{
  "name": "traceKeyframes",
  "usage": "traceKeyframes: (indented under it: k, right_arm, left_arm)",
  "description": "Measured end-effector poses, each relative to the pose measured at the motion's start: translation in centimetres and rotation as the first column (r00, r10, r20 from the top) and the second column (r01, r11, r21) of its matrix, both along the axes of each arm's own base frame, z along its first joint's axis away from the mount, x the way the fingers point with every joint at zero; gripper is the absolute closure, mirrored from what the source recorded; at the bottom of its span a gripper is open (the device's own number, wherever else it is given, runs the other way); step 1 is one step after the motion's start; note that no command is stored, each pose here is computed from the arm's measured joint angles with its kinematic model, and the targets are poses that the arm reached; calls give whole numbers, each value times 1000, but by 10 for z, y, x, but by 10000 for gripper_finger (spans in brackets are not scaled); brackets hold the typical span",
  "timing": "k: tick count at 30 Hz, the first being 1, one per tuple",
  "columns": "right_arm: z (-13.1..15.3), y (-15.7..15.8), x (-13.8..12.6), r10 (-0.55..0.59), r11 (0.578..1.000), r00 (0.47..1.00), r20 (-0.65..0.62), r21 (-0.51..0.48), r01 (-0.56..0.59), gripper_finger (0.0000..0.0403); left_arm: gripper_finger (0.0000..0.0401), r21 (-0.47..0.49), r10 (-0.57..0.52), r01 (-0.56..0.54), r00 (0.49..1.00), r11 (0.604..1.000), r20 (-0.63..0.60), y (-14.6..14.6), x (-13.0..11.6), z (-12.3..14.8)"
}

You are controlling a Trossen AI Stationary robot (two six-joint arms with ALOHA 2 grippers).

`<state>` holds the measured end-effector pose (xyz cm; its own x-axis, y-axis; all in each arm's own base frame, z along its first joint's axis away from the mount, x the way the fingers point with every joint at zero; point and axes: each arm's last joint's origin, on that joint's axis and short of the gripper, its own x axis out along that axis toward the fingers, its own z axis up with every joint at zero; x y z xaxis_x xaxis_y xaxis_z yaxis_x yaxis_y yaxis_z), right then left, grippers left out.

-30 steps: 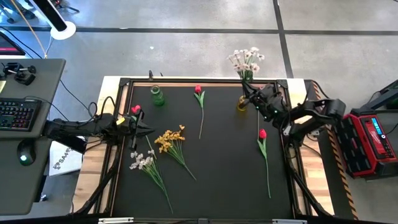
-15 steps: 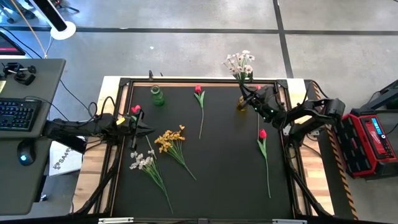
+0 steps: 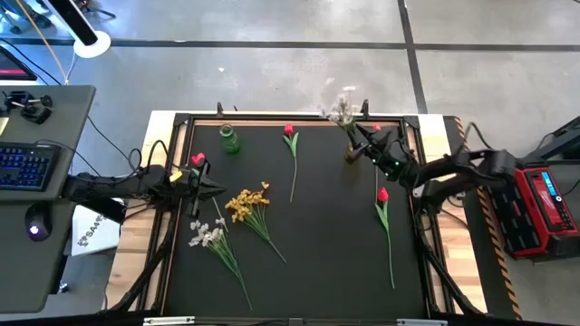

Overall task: Sort flowers into vase by color
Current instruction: Put the white tulip into the yellow flower vase, then put the bottom right red tulip into the green flower vase

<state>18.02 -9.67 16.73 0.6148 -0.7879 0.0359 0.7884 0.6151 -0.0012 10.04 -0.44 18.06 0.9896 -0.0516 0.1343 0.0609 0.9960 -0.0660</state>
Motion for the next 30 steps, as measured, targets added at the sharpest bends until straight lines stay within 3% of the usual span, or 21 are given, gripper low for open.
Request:
traceKeyframes:
  k: [4, 11, 16, 21, 24, 28, 30]
  right_arm:
    - [7, 13, -4, -40, 999, 998, -53, 9, 41, 228]
    - [26, 54, -3, -9, 1000, 992, -124, -20, 6, 251]
    - [56, 95, 27, 97, 994, 967, -236, -22, -105, 281]
    - [67, 136, 73, 248, 968, 905, -345, 66, -241, 312]
    - [62, 156, 104, 430, 903, 828, -360, 161, -398, 325]
    - [54, 178, 145, 720, 694, 628, -297, 330, -639, 329]
    - [53, 186, 168, 754, 651, 612, -237, 392, -650, 327]
  left_arm:
    - [401, -1, 10, -10, 1000, 1000, -7, 0, 0, -1]
    - [401, -9, 141, -141, 989, 990, -51, 4, 2, -5]
    - [401, -3, 196, -198, 975, 980, -101, 6, 5, -9]
    - [401, -41, 215, -223, 966, 974, -142, 5, 9, -12]
    - [401, -67, 207, -221, 962, 973, -178, 3, 11, -15]
    - [401, -101, 167, -191, 963, 976, -212, -4, 13, -19]
    - [401, -120, 138, -167, 966, 979, -221, -9, 13, -19]
